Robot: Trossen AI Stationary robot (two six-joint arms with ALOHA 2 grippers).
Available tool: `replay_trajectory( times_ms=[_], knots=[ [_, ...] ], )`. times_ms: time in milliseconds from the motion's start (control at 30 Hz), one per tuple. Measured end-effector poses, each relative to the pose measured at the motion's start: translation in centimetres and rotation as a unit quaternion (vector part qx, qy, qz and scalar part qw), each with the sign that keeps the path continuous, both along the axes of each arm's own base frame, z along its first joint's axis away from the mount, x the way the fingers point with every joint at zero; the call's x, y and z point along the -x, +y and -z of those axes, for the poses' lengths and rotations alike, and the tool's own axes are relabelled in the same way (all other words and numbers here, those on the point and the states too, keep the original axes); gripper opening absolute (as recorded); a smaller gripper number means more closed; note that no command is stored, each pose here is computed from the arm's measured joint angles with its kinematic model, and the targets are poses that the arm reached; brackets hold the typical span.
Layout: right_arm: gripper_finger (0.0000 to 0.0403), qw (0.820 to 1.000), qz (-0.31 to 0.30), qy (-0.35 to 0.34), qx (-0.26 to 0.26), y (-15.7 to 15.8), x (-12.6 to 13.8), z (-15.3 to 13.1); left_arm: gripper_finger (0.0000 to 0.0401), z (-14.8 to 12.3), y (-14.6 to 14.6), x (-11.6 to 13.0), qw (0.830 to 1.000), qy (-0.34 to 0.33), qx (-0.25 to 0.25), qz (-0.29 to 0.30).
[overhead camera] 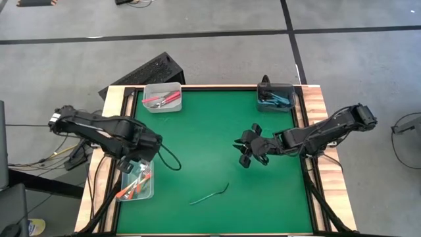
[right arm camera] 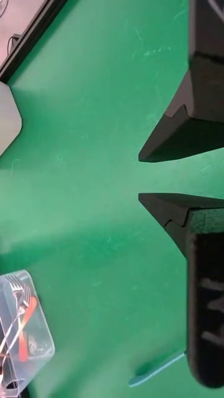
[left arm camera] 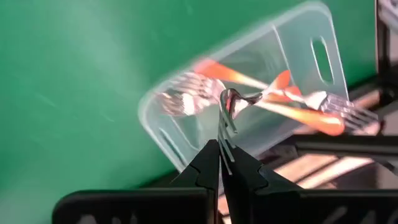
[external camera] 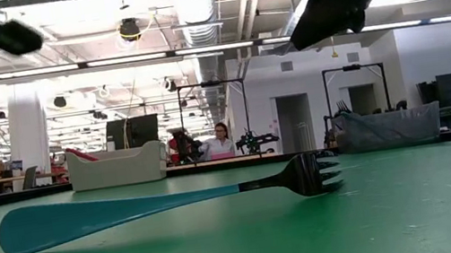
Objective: Sort silverware by color (type)
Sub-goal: Put the orange fork into the transparent bin
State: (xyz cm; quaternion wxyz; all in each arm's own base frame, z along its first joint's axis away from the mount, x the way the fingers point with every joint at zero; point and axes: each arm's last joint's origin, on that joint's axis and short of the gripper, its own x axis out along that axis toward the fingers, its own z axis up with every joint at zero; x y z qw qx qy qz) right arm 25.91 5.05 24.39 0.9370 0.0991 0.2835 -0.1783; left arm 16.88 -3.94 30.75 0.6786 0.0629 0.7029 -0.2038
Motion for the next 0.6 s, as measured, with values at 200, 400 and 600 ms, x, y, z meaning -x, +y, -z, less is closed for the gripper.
replay_trajectory(
  times_ms=[200,400,600],
  knots=[
    [0.0116,1.000,-0.001,0.000,-0.001,0.0,0.0,0.0,0.0000,3.5,-0.1,0.8,0.996,0.080,0.037,-0.018],
    [0.0119,1.000,-0.002,0.000,0.000,0.1,0.0,0.0,0.0010,7.0,0.2,0.8,0.983,0.092,-0.050,-0.150],
    [0.0140,1.000,-0.011,0.018,0.004,0.8,-0.9,1.5,0.0064,9.0,0.8,1.6,0.963,0.109,-0.135,-0.206]
  ],
)
